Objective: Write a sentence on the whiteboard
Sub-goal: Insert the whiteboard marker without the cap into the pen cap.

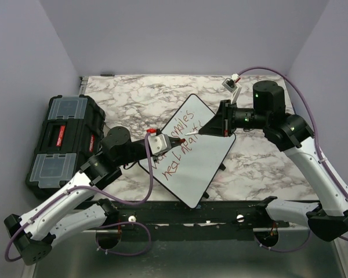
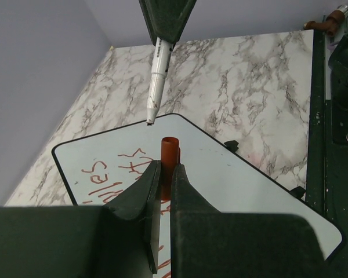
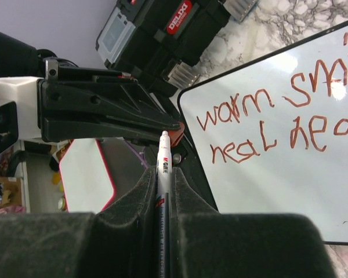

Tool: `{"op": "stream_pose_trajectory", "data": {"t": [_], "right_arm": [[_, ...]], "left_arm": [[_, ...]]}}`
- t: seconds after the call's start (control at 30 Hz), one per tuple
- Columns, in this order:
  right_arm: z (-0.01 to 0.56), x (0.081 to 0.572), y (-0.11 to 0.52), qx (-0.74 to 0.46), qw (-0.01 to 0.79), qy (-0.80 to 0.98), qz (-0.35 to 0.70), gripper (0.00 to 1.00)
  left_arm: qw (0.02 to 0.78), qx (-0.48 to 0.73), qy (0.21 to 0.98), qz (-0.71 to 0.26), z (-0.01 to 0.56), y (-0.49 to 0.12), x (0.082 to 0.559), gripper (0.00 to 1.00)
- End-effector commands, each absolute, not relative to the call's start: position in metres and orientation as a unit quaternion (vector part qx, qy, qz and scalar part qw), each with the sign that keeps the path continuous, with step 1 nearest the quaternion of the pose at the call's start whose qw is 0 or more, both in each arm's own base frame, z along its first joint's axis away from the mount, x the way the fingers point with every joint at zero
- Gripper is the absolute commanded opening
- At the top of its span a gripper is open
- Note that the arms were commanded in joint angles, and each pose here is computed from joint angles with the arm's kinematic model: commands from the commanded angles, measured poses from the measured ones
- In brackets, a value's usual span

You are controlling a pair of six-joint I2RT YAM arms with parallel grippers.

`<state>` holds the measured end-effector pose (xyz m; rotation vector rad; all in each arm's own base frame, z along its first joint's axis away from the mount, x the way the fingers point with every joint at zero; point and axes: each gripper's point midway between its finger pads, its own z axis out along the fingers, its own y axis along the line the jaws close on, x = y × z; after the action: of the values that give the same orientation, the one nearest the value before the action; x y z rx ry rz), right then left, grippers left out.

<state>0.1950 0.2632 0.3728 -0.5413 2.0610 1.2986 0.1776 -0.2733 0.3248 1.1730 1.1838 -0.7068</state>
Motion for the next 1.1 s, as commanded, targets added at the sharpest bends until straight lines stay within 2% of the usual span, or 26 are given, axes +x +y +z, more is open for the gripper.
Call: {"op": "stream_pose_trajectory", "data": {"t": [0.0,1.07], "right_arm": [[0.361,0.190,0.265,-0.215,0.304,0.788,0.491,0.01],[0.336,0.189,0.263,-0.213,0.285,0.809,0.469,0.01]], "left_arm": [[0.625,0.500,0.516,-0.305,0.328,-0.274,0.184,0.00],[0.617,0.492,0.531,-0.307,0.324,-0.277,0.191,0.00]]}}
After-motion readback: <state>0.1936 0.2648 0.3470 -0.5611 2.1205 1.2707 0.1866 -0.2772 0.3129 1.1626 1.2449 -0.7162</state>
